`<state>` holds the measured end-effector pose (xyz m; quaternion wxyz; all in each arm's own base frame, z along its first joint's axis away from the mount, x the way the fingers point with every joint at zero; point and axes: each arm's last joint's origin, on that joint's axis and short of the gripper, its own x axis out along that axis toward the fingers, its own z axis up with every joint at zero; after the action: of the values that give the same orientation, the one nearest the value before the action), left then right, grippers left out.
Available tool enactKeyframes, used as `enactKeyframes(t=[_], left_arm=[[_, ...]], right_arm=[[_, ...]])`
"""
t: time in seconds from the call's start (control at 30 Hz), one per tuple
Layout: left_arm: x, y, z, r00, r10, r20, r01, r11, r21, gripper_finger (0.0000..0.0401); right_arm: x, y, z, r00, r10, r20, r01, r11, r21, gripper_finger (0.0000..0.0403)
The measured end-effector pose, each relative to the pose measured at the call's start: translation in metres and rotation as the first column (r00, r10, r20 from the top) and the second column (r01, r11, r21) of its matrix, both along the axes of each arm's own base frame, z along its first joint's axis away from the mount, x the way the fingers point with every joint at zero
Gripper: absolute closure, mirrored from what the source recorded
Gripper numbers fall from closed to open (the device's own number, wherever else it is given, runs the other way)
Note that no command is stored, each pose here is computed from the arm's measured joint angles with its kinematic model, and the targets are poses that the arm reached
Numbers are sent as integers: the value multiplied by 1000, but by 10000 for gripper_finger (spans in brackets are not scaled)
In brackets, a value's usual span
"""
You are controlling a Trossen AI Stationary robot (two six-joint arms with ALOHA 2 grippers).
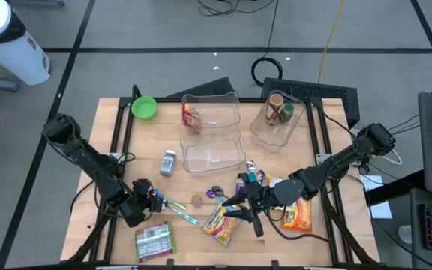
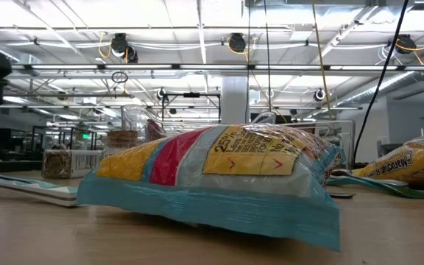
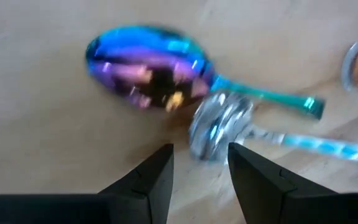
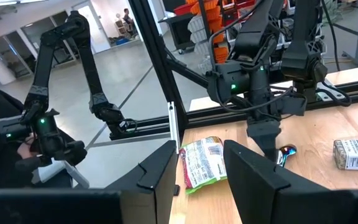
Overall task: Pick & Place Food Item
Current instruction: Put the left blue white spoon into the bottom transparent bin
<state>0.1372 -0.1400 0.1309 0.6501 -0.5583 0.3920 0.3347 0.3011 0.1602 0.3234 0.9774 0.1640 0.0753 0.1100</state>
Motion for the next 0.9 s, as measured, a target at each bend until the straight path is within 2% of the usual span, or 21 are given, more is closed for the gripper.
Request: enactKeyframes(t=[0.23, 0.47, 0.63, 0.77, 0.9], left_arm=[[7, 8, 0, 1000, 27, 4, -27, 999, 20, 240], [12, 13, 0, 998, -35, -55, 34, 999, -10, 246], [15, 14, 0, 996, -72, -57, 71, 997, -12, 310], [24, 8, 5, 989, -143, 35, 145, 988, -57, 384], [31, 5, 9, 969, -227, 100, 236, 968, -86, 387]], right_arm=[[1, -3, 0, 1000, -8, 0, 8, 1000, -4, 277], [2, -4, 0, 1000, -13, -2, 13, 1000, -5, 277], [2, -4, -2, 1000, -13, -21, 12, 1000, -16, 277], [2, -5, -3, 1000, -13, -27, 13, 1000, -19, 277], [2, -4, -3, 1000, -12, -28, 11, 1000, -29, 277]])
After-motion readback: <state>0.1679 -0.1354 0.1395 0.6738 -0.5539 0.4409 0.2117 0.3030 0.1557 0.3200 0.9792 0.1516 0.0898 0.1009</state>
